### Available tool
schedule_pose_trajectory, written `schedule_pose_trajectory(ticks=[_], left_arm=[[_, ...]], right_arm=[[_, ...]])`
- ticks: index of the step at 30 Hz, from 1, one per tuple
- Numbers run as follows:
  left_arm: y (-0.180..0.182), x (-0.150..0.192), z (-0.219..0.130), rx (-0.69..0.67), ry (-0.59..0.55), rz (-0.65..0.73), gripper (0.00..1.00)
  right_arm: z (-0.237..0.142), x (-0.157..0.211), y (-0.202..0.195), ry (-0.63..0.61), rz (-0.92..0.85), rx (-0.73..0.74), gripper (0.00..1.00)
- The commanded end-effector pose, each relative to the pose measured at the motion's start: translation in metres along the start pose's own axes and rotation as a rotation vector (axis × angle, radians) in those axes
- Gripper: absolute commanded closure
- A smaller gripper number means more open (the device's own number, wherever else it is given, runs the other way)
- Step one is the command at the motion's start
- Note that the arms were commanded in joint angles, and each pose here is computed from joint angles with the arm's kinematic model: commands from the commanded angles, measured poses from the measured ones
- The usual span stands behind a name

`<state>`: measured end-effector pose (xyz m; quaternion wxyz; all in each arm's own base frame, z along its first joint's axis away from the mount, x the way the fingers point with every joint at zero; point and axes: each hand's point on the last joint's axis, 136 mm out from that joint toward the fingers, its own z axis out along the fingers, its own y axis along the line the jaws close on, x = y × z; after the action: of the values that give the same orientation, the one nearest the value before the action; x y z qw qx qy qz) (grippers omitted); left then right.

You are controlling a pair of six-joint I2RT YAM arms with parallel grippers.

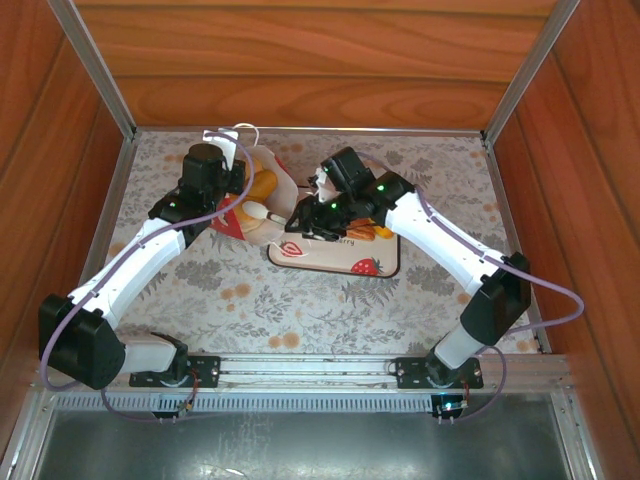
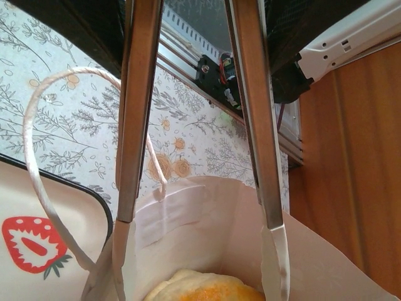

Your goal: Take the fake bread out of the paper bag

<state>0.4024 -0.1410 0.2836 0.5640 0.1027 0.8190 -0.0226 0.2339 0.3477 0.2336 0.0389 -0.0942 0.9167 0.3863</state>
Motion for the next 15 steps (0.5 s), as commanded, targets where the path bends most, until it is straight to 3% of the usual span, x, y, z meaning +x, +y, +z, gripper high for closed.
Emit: schedule_pose_trajectory(ticks=[1, 15], left_arm=[[-0.006, -0.008, -0.006, 0.029, -0.032, -0.007, 1.0], [-0.01, -0.005, -0.004, 0.043, -0.025, -0.009, 1.0]], right_arm=[[0.008, -0.006, 0.005, 0.017, 0.002, -0.047, 0.45], [0.023, -0.035, 0.015, -0.012, -0.036, -0.062, 0.44]])
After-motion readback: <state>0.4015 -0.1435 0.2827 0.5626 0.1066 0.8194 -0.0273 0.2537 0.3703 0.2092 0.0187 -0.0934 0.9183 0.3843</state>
